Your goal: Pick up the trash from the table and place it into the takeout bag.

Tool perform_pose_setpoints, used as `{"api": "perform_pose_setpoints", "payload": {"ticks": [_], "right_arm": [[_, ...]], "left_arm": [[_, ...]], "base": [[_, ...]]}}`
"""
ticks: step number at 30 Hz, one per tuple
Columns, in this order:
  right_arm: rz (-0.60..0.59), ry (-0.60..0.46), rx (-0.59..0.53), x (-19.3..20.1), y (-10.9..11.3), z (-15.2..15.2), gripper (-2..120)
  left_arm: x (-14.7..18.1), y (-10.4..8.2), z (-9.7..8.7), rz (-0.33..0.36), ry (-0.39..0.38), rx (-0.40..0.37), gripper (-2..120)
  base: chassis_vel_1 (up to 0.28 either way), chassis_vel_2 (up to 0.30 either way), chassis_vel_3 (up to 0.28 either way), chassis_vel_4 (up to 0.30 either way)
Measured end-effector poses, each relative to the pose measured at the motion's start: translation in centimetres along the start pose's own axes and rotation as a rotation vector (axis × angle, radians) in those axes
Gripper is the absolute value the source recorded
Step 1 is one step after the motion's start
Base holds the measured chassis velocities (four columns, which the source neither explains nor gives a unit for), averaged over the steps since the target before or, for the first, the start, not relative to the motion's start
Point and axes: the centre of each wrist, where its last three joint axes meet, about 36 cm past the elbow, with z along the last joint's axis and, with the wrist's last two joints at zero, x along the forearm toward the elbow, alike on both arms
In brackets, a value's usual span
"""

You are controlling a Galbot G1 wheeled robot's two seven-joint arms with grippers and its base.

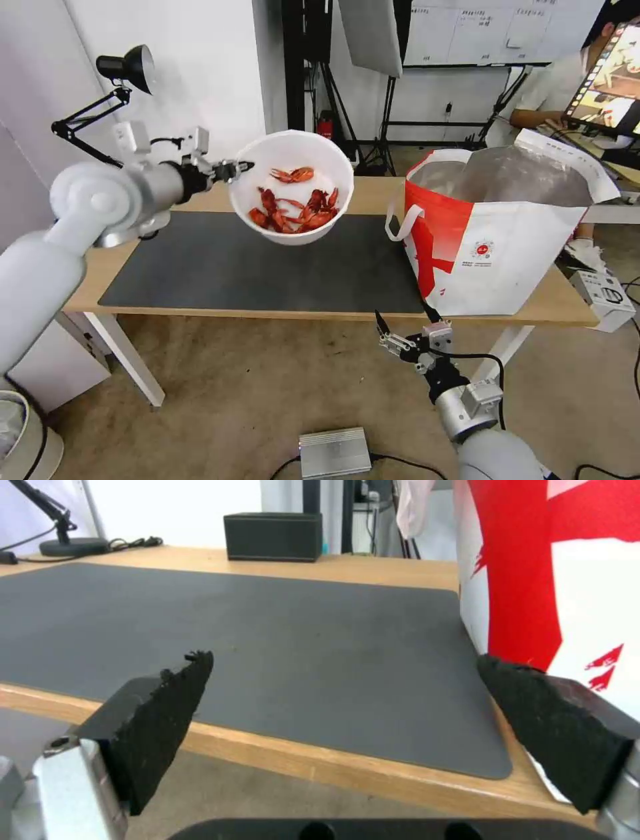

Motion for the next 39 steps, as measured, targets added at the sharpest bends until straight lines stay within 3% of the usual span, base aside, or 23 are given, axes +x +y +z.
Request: {"api": "perform_pose_setpoints", "payload": {"ticks": [5, 9, 17, 25, 29, 33, 39], "right_arm": [[0.0, 0.0, 0.0, 0.0, 0.0, 0.0, 100], [0.0, 0.0, 0.0, 0.0, 0.0, 0.0, 100], [0.0, 0.0, 0.0, 0.0, 0.0, 0.0, 100], [0.0, 0.0, 0.0, 0.0, 0.0, 0.0, 100], [0.0, 0.0, 0.0, 0.0, 0.0, 0.0, 100], [0.0, 0.0, 0.0, 0.0, 0.0, 0.0, 100], [0.0, 0.0, 0.0, 0.0, 0.0, 0.0, 100]], "left_arm": [[-2.1, -1.7, -1.2, 0.028, 0.007, -0.008, 0], [-4.3, -4.5, -3.0, 0.067, -0.001, -0.024, 0], [-6.1, -7.3, -4.9, 0.109, -0.023, -0.025, 0], [-9.3, -11.3, -5.3, 0.161, -0.004, -0.026, 0], [-10.1, -12.2, -5.4, 0.168, 0.0, -0.03, 0], [-11.7, -14.2, -6.0, 0.183, -0.002, -0.031, 0], [-12.7, -15.2, -6.1, 0.19, 0.006, -0.027, 0]], "base": [[0.0, 0.0, 0.0, 0.0], [0.0, 0.0, 0.0, 0.0], [0.0, 0.0, 0.0, 0.0], [0.0, 0.0, 0.0, 0.0], [0.0, 0.0, 0.0, 0.0], [0.0, 0.0, 0.0, 0.0], [0.0, 0.0, 0.0, 0.0]]}}
